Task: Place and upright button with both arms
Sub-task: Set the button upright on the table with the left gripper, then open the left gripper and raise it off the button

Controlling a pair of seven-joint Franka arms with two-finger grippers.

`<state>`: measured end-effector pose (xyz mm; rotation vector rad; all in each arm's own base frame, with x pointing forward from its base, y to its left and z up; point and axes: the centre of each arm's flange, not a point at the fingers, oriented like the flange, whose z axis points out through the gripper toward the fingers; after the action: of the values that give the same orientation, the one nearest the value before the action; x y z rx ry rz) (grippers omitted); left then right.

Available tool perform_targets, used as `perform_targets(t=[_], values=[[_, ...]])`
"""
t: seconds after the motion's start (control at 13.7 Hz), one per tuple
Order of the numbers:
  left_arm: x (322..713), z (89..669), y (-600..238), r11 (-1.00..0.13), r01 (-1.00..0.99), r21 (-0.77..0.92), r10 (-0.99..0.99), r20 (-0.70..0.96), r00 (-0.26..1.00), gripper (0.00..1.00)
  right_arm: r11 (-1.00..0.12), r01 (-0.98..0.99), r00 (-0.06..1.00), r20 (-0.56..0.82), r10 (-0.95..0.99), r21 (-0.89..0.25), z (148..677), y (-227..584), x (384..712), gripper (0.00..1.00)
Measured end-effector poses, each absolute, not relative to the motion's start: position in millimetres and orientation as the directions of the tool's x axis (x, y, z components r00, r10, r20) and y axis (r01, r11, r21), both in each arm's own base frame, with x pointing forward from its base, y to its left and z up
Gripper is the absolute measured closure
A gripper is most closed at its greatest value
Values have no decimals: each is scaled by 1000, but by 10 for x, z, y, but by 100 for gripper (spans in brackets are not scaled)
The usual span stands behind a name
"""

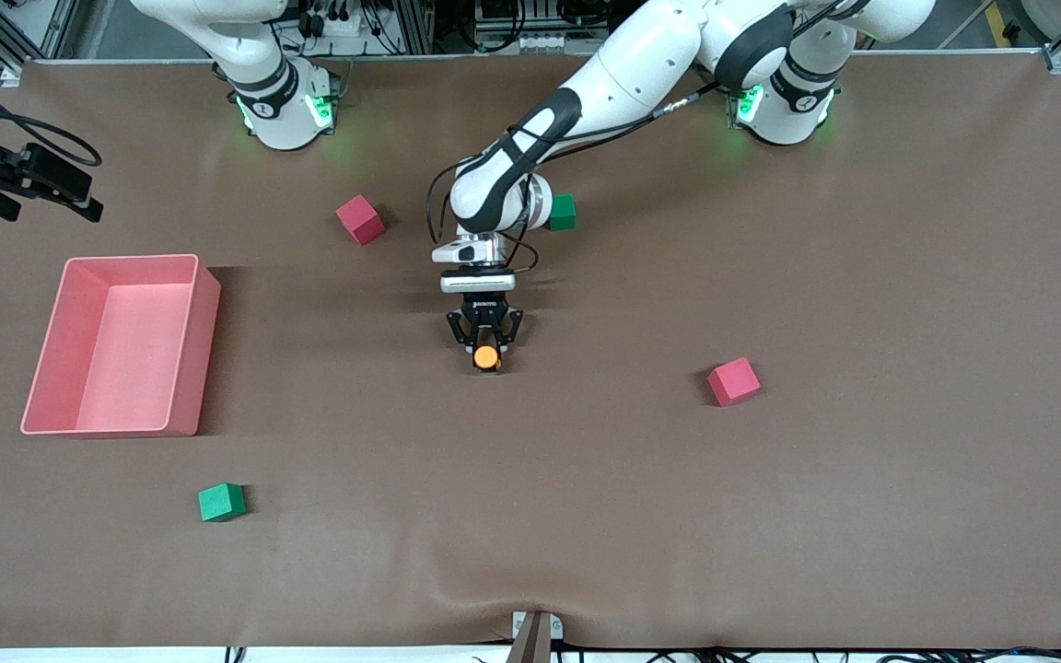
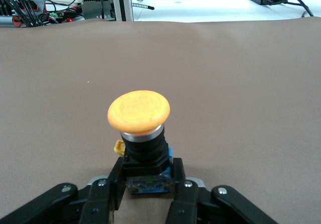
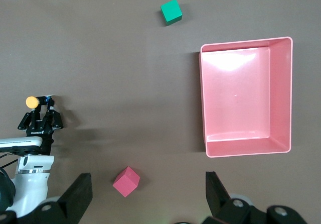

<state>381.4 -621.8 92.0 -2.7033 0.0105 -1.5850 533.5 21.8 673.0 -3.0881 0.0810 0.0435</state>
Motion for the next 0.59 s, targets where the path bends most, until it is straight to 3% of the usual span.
perform_targets(t=[0.15,0.22,0.59], values=[[3814,919,-6218,-1000,-1,-9,-9,873,488,59,-997,-53,998,-29,-52,-51,6730,217,5335,0],[3808,914,-6217,-1000,-2,-10,-10,872,489,53,-997,-53,998,-29,-52,-51,6730,216,5335,0],[3537,941,-6361,-998,59,38,65,821,567,1,-997,-54,998,-30,-52,-51,6730,215,5335,0]])
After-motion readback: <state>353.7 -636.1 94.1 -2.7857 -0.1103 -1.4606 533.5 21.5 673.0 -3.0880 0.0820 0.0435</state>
